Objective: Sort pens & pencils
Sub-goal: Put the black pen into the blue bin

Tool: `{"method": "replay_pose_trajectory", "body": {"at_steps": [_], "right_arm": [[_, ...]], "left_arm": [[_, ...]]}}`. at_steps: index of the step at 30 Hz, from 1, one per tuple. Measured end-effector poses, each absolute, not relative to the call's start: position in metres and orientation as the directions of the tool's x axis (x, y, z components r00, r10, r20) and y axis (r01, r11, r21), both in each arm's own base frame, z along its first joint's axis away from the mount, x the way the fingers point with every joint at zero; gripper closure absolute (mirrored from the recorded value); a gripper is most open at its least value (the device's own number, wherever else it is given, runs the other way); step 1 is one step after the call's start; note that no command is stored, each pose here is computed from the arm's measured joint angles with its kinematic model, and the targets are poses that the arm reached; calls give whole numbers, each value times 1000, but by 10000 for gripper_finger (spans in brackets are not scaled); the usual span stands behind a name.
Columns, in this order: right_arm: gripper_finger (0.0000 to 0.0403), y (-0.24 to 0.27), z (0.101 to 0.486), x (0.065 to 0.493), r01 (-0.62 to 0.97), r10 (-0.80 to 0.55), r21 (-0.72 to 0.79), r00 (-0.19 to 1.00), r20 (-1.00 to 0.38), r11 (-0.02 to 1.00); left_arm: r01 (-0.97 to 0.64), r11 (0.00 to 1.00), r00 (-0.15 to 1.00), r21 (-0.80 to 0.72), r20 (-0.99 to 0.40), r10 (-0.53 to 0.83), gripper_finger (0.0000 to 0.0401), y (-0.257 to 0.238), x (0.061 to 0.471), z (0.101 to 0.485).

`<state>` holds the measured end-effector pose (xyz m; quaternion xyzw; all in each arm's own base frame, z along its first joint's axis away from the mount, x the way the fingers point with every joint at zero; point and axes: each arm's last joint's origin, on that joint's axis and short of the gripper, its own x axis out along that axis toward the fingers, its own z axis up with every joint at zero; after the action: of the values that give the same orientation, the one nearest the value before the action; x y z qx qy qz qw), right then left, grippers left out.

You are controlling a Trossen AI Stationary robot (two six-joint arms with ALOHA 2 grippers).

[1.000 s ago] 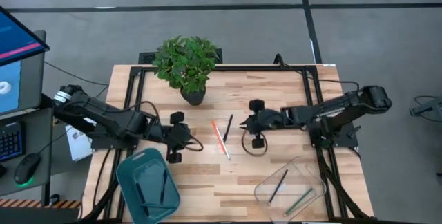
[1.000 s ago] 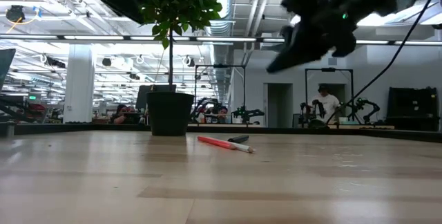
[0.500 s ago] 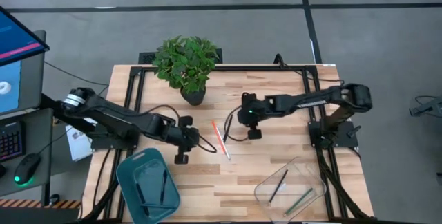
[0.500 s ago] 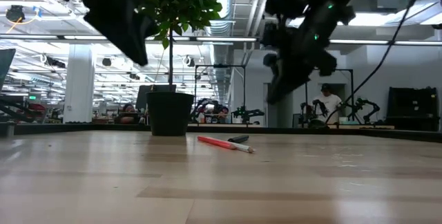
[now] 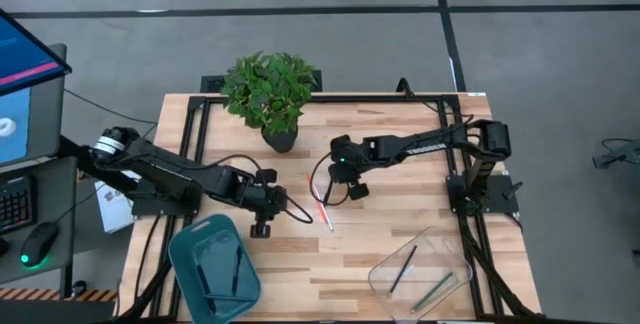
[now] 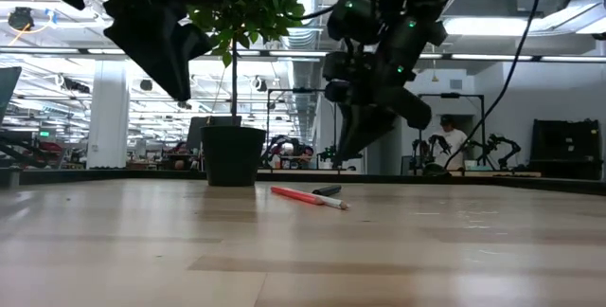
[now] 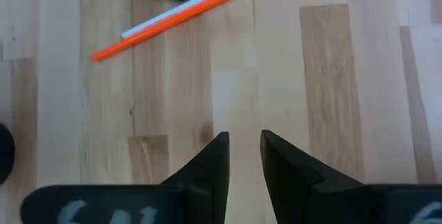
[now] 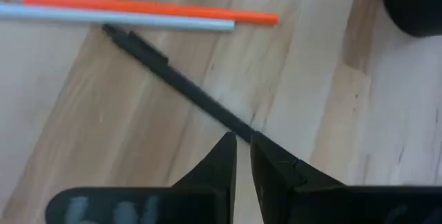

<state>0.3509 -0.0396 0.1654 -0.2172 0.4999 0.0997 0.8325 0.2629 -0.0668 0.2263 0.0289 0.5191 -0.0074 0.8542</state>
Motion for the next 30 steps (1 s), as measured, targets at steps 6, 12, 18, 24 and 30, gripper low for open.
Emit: {"method": "replay_pose_trajectory", "body": {"at_steps": [6,12,18,24,30], "right_arm": [[337,-38,156,349,-471,-30,-248,424,-905,846],[337,-39,162,350,-398,-184,-361,416,-890,844],[337,-33,180,362,-358,-173,-365,468,-866,859],[318,-30,189,367,-336,-66,-263,499,-864,905],[278,-31,184,367,-348,-62,-253,476,-877,903]], "left_arm": [[55,998,461,45,-888,14,326,-68,262,226],[71,996,466,53,-884,13,326,-68,263,227],[71,996,466,52,-884,13,326,-68,263,227],[96,995,452,9,-891,-36,326,-70,262,226],[121,993,444,-11,-894,-64,326,-71,262,226]]}}
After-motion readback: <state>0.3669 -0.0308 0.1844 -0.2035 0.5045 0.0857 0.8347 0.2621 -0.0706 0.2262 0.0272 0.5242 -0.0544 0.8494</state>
